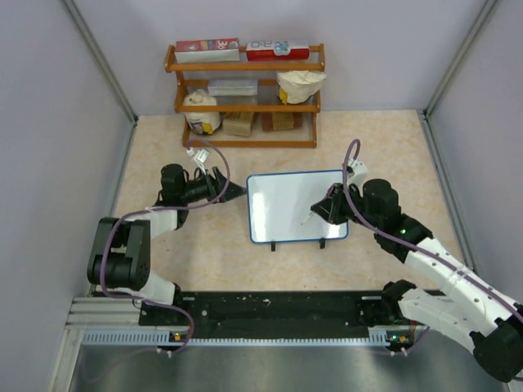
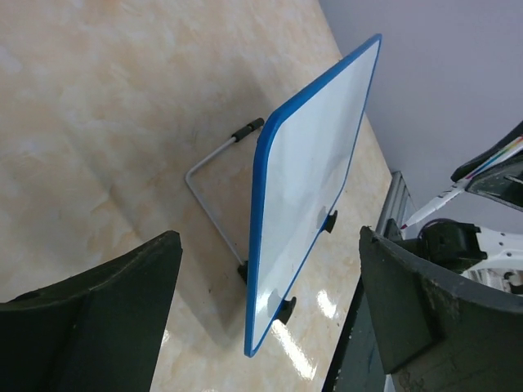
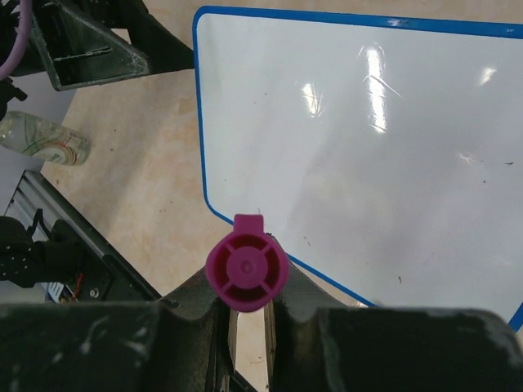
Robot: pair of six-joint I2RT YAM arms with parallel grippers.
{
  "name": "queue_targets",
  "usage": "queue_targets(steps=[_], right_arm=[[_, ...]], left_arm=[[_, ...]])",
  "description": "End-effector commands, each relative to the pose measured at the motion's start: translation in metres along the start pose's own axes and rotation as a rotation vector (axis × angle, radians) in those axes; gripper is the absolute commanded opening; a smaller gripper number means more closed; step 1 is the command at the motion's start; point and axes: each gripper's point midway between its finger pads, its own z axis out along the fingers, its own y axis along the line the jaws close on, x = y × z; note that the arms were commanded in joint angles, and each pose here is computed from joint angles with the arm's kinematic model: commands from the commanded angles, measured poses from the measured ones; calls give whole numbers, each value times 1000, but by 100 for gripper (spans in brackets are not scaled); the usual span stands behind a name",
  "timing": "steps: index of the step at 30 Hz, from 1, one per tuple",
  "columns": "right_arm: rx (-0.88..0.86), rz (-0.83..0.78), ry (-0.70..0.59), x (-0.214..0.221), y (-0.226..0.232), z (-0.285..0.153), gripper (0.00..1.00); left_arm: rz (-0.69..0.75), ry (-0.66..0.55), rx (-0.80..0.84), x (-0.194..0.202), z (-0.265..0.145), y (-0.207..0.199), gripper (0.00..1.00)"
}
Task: Write a sentence on the whiteboard
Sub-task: Hold the whiteboard at the center of the board.
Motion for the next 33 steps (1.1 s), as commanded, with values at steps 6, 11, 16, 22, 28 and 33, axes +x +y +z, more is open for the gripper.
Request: queue_targets(steps=[6,11,16,22,28,33], right_arm=[[-94,-22,-110,-36,33,8,0],[-106,-20,-113,-35,37,8,0],[-112,-15,-118,-35,39,5,0],[-118,-15,-124,-35,40,2,0],[-131,-13,-123,-33,43,3,0],[-127,-12,-122,-32,42,3,0]], left_arm=[[-16,42,255,18,8,-23,86],[-38,57,236,27,13,-16,84],[-18,101,144,35,24,-5,84],[-4,112,119,39,26,0,84],[-22,126,149,43,28,-1,79],[-26,128,153,44,28,0,78]])
